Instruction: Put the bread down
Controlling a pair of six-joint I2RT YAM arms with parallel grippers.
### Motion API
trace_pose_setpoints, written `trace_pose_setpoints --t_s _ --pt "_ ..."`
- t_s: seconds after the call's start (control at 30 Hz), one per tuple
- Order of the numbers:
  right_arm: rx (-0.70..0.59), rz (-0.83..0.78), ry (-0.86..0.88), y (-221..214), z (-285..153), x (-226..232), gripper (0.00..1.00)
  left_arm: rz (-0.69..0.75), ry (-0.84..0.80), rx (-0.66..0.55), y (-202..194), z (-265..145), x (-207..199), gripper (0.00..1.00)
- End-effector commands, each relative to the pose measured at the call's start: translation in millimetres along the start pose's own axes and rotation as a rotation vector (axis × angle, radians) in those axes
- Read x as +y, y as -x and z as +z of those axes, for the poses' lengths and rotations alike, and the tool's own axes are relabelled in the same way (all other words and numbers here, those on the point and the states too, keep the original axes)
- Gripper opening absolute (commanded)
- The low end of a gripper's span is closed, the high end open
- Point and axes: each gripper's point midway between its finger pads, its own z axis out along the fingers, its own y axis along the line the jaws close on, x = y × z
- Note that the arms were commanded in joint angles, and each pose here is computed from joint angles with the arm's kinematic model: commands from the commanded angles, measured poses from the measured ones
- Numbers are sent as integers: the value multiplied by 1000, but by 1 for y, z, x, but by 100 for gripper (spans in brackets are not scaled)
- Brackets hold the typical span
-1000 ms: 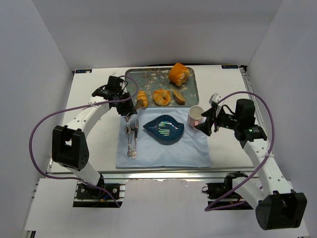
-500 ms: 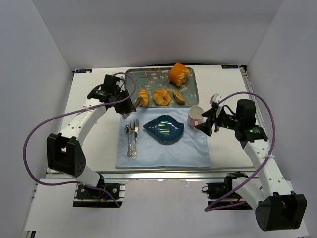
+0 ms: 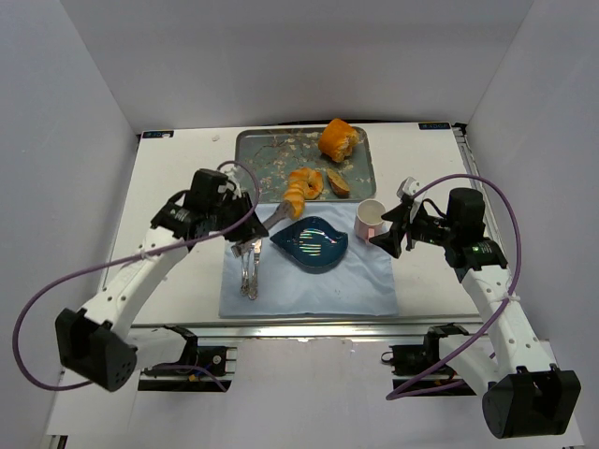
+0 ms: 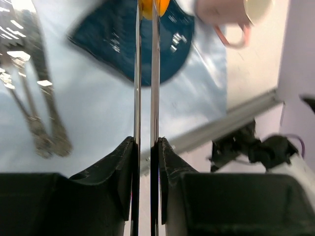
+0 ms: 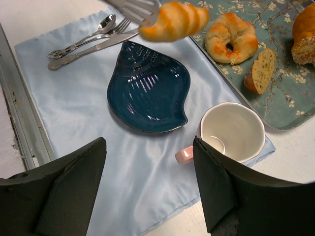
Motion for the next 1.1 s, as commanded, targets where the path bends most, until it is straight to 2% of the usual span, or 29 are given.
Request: trace_pose_setpoints --t_s 0.0,0.17,0.4,0.47,0.63,0.83,1.07 --pt "-25 -29 8 14 -5 3 76 11 -117 -12 -22 -18 -32 0" --pt "-24 -30 8 14 -6 4 76 2 -153 12 -53 -26 -42 0" --pt "-26 -33 4 18 -8 3 76 22 -69 82 -80 -5 -20 2" --pt "-24 -36 1 18 -8 3 76 26 -54 78 -79 -1 -17 6" --pt "-22 -39 -6 17 -10 5 76 33 -40 71 -77 6 -14 28" --pt "-19 -34 -5 15 -10 6 76 39 -51 60 -75 -1 -17 46" --pt "-18 -30 -1 14 -10 6 76 35 -58 57 -78 -6 -16 48"
